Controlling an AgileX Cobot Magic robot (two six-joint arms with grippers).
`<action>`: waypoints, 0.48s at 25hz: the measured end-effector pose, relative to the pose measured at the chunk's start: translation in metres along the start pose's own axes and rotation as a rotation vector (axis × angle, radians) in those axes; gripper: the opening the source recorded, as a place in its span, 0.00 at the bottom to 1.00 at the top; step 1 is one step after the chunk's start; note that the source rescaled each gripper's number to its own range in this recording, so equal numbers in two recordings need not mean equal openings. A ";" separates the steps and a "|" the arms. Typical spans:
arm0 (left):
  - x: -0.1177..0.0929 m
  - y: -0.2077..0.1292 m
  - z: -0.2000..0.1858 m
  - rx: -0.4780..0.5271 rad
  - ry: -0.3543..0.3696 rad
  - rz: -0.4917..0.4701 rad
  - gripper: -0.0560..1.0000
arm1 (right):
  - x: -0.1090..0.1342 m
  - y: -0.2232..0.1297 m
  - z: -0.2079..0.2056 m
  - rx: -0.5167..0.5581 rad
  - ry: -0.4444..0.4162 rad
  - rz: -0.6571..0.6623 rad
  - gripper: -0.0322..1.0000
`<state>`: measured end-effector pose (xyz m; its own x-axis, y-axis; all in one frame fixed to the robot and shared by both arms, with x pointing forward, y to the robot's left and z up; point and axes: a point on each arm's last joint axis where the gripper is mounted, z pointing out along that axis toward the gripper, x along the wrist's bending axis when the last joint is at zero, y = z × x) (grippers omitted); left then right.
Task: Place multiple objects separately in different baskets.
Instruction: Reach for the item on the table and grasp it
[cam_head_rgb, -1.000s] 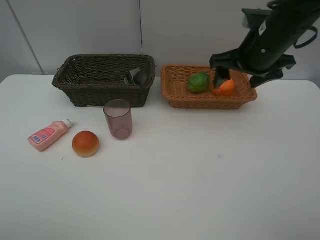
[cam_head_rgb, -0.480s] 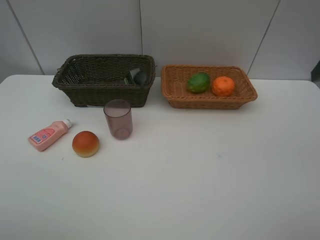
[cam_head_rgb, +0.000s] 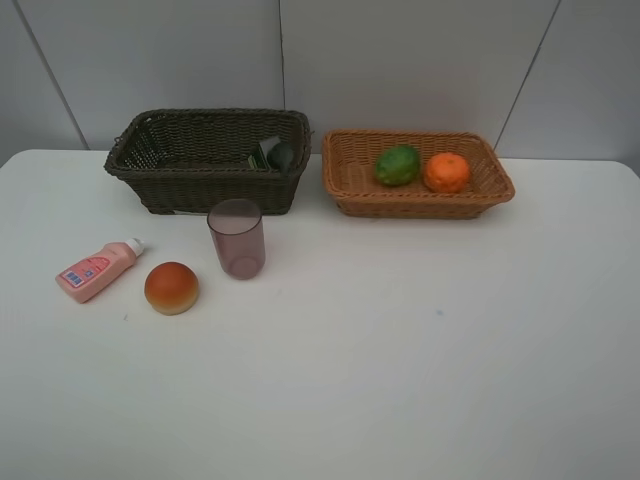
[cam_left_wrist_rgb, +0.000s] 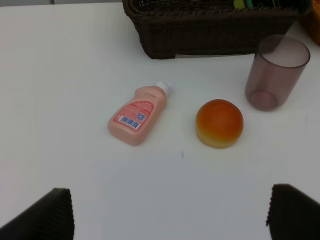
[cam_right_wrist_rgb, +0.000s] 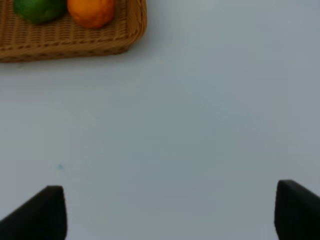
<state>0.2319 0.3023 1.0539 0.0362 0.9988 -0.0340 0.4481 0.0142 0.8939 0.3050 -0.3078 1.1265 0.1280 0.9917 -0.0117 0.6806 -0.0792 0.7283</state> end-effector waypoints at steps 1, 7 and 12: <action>0.000 0.000 0.000 0.000 0.000 0.000 1.00 | -0.002 -0.006 -0.004 -0.020 0.003 0.003 0.83; 0.000 0.000 0.000 0.000 0.000 0.000 1.00 | -0.009 -0.034 -0.023 -0.112 0.017 0.021 0.83; 0.000 0.000 0.000 0.000 0.000 0.000 1.00 | -0.013 -0.046 -0.038 -0.198 0.029 0.036 0.83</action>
<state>0.2319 0.3023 1.0539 0.0362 0.9988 -0.0340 0.4481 0.0142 0.8939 0.2442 -0.3134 1.1191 0.1269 0.9913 0.0349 0.5203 -0.0964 0.8485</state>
